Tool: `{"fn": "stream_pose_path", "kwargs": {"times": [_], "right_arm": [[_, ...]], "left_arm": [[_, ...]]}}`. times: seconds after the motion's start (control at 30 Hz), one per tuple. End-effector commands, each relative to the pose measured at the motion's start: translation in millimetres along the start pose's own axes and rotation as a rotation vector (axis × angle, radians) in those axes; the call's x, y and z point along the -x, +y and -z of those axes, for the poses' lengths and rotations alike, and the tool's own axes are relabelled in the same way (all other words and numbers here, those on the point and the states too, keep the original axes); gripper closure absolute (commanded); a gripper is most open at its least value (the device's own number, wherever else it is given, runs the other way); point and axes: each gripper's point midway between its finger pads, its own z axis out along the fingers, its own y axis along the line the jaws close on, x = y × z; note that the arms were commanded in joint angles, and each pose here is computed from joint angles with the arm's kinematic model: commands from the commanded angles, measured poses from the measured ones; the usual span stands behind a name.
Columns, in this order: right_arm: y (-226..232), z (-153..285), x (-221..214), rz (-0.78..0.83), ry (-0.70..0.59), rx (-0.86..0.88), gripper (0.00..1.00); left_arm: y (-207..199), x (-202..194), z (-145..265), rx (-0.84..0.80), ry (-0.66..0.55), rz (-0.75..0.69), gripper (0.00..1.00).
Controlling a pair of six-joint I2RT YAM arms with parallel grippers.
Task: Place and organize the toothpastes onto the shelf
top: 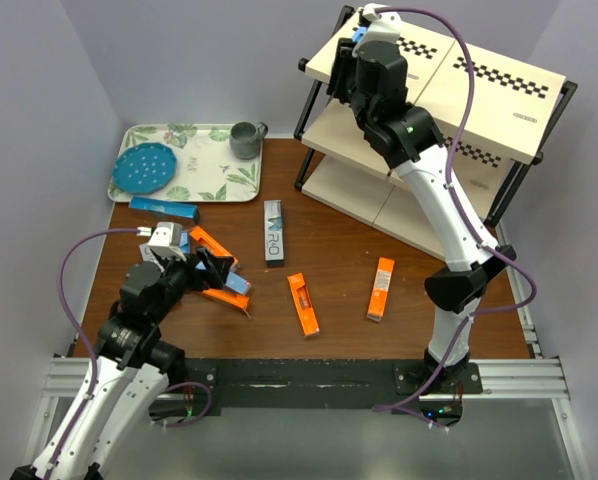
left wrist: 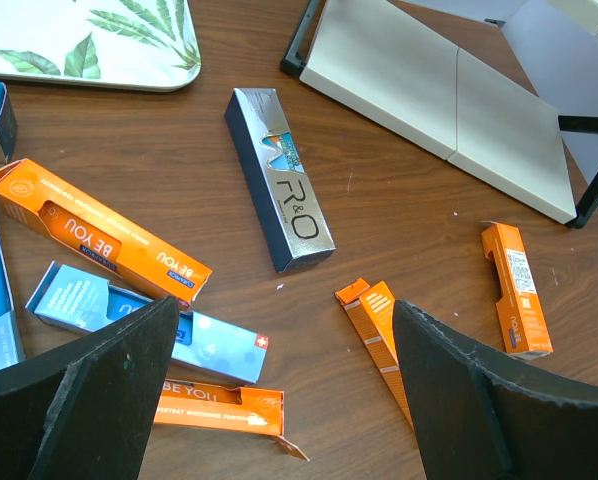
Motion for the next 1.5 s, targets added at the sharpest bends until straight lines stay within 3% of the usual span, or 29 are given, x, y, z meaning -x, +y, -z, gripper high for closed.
{"fn": "stream_pose_path", "kwargs": {"times": [0.0, 0.83, 1.17, 1.47], "right_arm": [[4, 1, 22, -0.03, -0.067, 0.025, 0.55], [-8, -1, 30, -0.003, -0.089, 0.034, 0.56], [11, 57, 62, -0.023, -0.118, 0.251, 0.37], [30, 110, -22, 0.017, 0.064, 0.463, 0.16]], "left_arm": [[-2, 3, -2, -0.007, -0.016, 0.005, 0.07], [-1, 3, -2, -0.003, -0.015, 0.005, 0.07], [-1, 2, -3, 0.002, -0.012, 0.007, 0.07], [3, 0, -8, 0.019, -0.003, 0.009, 0.07]]}}
